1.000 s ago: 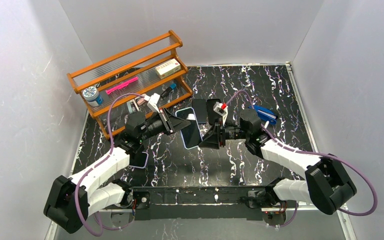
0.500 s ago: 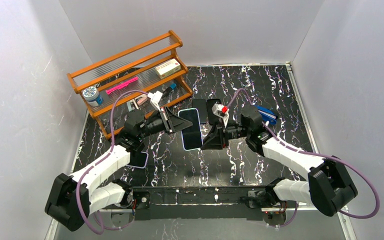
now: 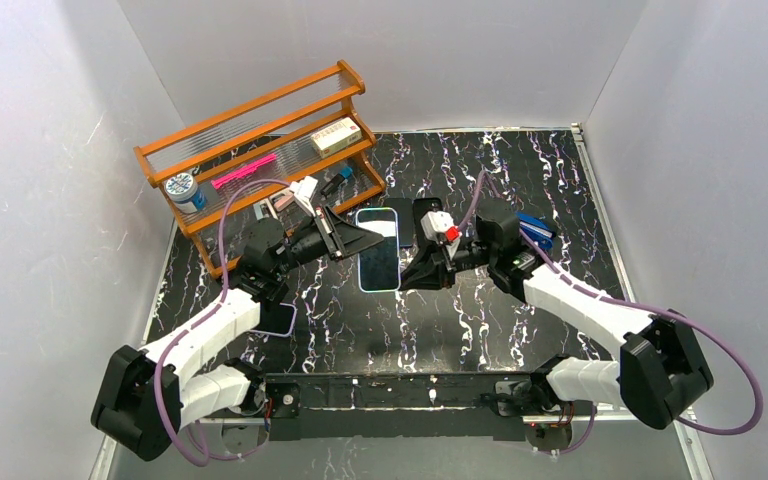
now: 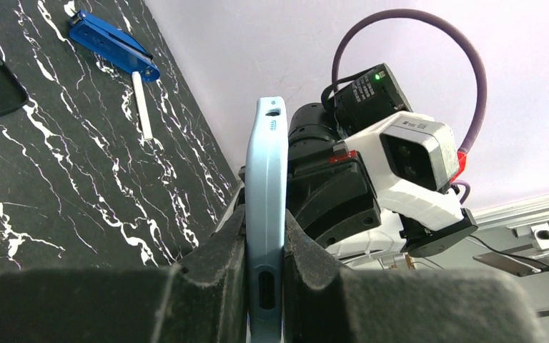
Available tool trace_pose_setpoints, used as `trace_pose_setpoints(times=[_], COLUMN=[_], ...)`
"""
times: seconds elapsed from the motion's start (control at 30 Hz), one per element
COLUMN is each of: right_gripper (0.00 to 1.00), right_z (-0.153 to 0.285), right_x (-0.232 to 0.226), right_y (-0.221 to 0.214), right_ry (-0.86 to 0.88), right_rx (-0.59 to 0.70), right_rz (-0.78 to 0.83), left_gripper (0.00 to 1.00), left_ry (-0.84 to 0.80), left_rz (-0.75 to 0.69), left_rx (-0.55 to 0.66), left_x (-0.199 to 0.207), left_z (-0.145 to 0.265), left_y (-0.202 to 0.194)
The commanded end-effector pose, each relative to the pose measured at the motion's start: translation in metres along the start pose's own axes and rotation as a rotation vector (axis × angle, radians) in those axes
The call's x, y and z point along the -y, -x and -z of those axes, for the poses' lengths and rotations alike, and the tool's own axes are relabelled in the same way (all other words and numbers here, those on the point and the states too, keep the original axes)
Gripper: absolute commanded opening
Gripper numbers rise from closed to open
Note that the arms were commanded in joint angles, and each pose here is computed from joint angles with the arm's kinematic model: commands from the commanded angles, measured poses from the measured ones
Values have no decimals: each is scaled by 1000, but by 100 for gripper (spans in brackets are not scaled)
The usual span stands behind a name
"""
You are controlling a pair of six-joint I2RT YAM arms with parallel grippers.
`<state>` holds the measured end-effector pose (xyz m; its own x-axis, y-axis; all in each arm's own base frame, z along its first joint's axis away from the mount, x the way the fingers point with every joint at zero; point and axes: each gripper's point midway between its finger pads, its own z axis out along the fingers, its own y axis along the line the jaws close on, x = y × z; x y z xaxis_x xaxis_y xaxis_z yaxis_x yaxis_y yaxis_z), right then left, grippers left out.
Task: Take the phone out of the phone case
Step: Remove the phone case from the phone.
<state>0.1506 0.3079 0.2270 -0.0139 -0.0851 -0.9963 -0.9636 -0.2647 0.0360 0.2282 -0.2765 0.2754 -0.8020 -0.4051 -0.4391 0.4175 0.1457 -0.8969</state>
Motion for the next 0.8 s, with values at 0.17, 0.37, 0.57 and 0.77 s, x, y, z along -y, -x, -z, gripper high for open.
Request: trace_pose_setpoints(times=[0.17,0.37,0.57,0.77], right_gripper=[15,44,58,60], right_z=[1,5,3,-7], right_x=[38,11,-7,-10], right_y=[22,2,3,20], right_ry=[-133,-116,-100,-78], right_rx=[9,12,70,125], right_rz=[143,5,-103,-80], left_gripper=[0,0,0,0], left_ry=[-123,-110,-121,-149], left_rz=[-130,-281,-380,-409], left_rx=[-9,38,61,50], left_x=[44,43,48,53], left_z=[10,12,14,17], left_y=[-2,8,13,8])
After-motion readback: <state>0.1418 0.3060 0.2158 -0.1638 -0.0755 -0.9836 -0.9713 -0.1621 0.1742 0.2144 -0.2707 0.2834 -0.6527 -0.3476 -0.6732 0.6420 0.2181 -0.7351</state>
